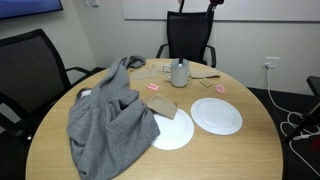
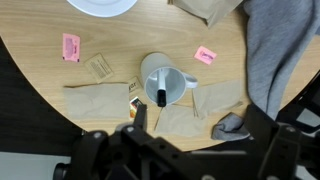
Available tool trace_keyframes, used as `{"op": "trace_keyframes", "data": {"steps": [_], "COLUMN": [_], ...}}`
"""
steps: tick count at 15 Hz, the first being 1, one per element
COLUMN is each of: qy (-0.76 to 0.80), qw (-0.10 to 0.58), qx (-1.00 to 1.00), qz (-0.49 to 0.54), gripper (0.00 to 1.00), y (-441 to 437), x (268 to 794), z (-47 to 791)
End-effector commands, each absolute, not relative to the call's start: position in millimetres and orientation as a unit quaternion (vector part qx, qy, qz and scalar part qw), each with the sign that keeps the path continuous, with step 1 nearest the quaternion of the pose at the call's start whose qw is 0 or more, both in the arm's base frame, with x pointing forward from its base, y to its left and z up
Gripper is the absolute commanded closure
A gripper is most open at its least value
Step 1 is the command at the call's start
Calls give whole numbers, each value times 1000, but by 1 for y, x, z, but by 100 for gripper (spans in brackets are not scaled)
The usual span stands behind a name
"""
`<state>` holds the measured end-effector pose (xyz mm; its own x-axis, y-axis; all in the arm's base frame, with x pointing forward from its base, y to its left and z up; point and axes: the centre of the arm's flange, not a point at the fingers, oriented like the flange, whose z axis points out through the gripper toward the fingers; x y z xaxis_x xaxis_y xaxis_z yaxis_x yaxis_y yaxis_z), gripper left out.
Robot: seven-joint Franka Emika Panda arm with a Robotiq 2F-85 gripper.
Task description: Put the marker in the mug on the table
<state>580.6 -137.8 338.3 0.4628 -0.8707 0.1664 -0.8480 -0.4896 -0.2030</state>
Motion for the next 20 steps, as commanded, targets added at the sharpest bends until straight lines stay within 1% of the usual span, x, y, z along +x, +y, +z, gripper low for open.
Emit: {"op": "trace_keyframes", "data": {"steps": [1,5,9,16,20], "qy": [551,585,605,579,580], "qw": [3,-39,-60,-38,-44], "qx": [-826,-805,-791,-812,-812], "qz": [-119,-92,-62,-62,-55], "gripper": [0,0,0,0,0], "y": [-151,-171,-188,-212,-225], "x": [622,647,665,673,674], "z": [322,299,277,237,216]}}
